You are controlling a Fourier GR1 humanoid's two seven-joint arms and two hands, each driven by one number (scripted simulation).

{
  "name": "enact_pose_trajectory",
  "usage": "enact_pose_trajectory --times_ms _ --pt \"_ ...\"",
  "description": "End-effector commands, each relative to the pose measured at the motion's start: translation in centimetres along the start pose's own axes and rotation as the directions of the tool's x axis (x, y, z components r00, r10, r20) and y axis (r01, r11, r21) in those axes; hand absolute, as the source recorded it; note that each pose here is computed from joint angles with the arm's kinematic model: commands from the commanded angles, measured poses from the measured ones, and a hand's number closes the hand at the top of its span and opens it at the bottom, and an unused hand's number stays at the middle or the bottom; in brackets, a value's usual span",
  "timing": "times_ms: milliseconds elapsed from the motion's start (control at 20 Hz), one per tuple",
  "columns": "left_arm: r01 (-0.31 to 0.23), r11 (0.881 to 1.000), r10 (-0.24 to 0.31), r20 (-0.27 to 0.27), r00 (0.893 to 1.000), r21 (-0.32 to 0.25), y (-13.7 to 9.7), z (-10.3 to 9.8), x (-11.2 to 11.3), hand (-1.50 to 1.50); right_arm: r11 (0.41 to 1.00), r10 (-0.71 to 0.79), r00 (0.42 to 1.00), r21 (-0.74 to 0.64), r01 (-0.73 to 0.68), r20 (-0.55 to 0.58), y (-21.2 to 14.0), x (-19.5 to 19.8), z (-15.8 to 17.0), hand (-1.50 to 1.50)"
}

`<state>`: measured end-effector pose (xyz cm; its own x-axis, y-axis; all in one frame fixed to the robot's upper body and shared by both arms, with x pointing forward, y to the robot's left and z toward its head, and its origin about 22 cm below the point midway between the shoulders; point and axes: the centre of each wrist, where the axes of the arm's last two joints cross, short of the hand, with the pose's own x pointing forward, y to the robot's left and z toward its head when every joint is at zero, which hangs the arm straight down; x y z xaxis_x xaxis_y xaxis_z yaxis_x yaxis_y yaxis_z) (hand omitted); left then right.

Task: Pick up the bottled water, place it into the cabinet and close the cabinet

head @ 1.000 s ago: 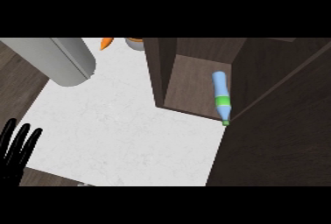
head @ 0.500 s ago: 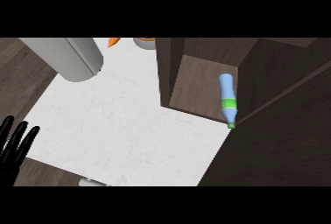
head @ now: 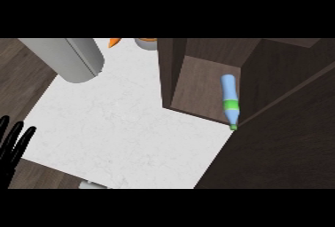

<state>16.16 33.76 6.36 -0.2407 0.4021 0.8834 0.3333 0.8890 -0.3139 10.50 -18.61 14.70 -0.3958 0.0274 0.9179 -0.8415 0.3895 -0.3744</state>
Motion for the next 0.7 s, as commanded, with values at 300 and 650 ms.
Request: enact_pose_trajectory --times_ms 300,650 --pt "0.000 1.000 0.000 0.022 1.000 -0.001 0.5 -0.3 0.4 -1.50 0.982 -0.177 0.984 0.076 0.175 0.021 1.6 -1.2 -2.3 1.50" --pt "0.009 1.000 -0.009 0.029 1.000 -0.027 0.8 -0.8 1.0 -1.50 0.955 -0.290 0.954 0.084 0.284 0.074 1.2 -2.6 -2.8 1.50"
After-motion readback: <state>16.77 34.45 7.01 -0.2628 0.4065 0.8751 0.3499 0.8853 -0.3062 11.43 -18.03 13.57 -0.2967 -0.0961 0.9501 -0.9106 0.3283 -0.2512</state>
